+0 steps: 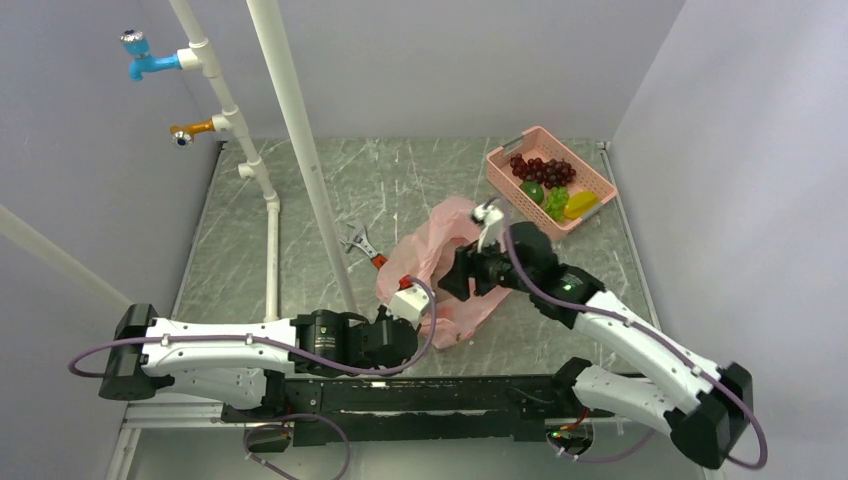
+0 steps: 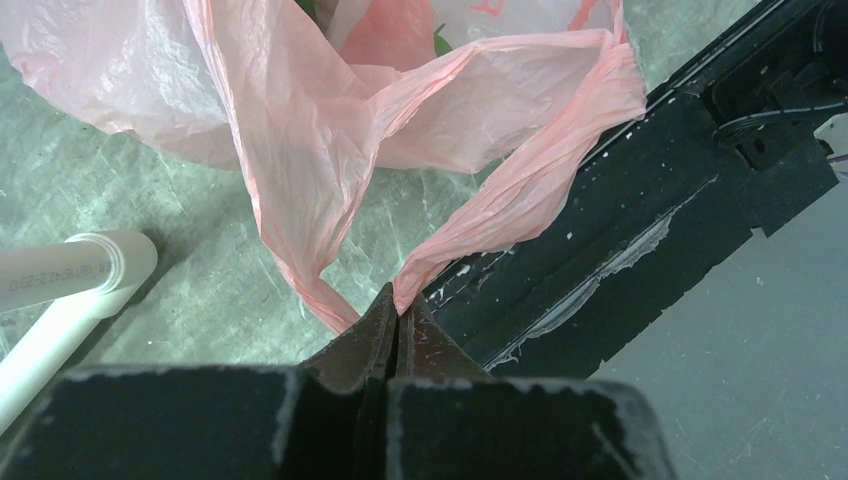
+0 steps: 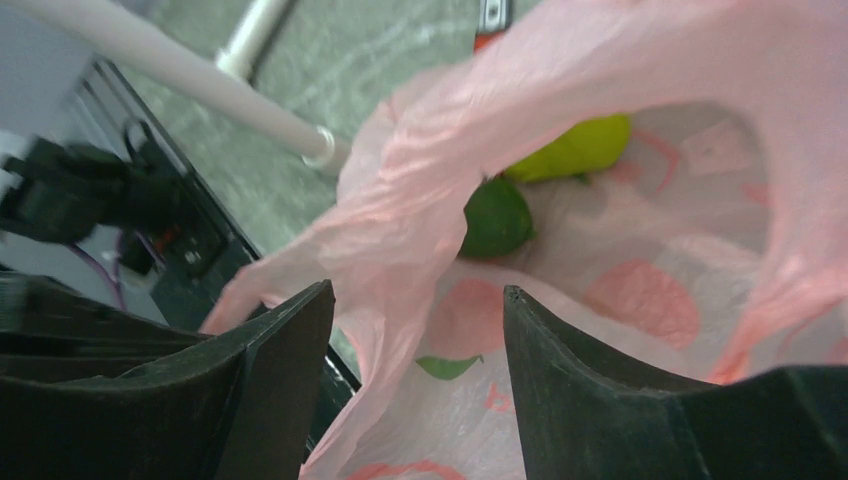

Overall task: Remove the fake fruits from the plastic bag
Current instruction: Take out the fake fruit from the plastic bag.

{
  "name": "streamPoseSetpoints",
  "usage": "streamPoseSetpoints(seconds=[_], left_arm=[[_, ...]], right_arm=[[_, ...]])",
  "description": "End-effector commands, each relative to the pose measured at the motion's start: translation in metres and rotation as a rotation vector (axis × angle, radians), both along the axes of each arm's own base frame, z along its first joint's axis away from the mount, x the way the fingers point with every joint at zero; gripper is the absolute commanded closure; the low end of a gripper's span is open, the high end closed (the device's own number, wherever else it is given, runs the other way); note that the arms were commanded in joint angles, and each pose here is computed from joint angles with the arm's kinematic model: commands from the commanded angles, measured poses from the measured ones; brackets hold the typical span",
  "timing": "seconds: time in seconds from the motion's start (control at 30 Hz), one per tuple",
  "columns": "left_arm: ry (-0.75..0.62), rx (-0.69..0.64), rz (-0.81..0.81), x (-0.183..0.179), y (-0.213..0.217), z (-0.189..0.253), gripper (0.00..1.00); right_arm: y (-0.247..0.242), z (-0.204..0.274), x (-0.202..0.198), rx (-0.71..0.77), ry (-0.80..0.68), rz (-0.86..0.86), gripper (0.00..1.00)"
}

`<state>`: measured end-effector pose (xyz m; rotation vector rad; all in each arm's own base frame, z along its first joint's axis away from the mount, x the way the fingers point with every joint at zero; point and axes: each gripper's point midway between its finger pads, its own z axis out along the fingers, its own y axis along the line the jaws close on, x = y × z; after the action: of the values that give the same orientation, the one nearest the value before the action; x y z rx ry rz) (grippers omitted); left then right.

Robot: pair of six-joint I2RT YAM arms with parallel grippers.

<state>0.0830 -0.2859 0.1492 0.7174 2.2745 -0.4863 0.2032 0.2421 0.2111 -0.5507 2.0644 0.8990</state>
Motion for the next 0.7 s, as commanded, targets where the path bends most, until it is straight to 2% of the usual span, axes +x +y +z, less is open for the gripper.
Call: streamPoseSetpoints(seconds=[0.0,0.17,0.27,0.37,0.67], left_arm=[[-0.029,-0.029,0.011,0.003,0.002,0.013,1.00],[-0.027,-0.031,0.022,0.004,0.006,0.016,1.00],[-0.027,-0.038,0.028,0.004,0.009,0.017,1.00],[-0.035,-0.044,0.037,0.005,0.013,0.023,1.00],[-0.065,-0.113,0.021,0.008,0.008,0.042,1.00]], right_arm=[[0.007,-0.034,0.009,-0.109,0.005,-0.078,0.37],[-0.008,-0.050,0.028,-0.176,0.001,-0.232,0.42],[-0.022,-0.064,0.040,-0.270,-0.003,-0.312,0.46],[-0.020,-0.080,0.046,-0.334,-0.006,-0.286,0.48],[0.024,-0.091,0.061,-0.222,-0.031,-0.191,0.46]])
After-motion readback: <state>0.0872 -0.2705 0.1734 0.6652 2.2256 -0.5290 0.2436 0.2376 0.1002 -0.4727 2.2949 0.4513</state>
